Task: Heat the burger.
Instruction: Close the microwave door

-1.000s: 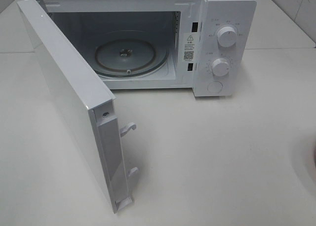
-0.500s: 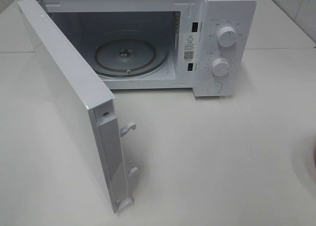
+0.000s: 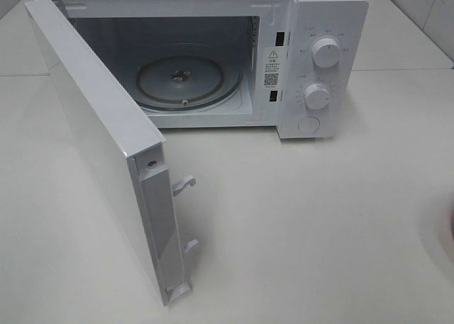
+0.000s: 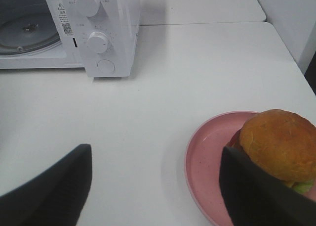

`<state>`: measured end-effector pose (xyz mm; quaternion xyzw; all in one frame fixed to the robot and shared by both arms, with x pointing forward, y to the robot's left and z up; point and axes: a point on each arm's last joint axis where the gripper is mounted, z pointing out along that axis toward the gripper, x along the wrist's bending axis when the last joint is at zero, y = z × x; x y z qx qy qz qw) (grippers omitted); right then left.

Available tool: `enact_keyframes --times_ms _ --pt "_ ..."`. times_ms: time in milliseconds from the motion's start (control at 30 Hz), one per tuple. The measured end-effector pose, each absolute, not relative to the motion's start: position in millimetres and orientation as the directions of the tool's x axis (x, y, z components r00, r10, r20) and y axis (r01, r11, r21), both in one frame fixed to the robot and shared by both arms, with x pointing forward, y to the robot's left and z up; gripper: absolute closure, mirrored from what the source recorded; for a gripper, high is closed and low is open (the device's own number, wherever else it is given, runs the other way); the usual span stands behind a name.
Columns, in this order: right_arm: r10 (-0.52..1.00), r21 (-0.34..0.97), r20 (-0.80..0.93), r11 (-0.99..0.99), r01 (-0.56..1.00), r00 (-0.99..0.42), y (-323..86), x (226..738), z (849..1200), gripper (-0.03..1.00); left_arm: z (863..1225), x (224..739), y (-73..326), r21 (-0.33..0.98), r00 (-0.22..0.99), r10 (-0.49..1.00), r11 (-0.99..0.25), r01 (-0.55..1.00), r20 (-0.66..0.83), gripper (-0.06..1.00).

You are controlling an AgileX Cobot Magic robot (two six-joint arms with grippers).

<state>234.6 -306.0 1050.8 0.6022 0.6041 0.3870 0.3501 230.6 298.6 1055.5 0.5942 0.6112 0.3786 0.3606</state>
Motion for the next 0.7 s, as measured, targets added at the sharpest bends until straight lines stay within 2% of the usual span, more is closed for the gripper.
enact_keyframes --times_ms 700 --pt "0.999 0.889 0.043 -0.025 0.457 -0.030 -306.0 234.6 1050.8 0.25 1055.5 230.6 298.6 0.891 -0.034 0.999 0.007 0.453 0.009 -0.05"
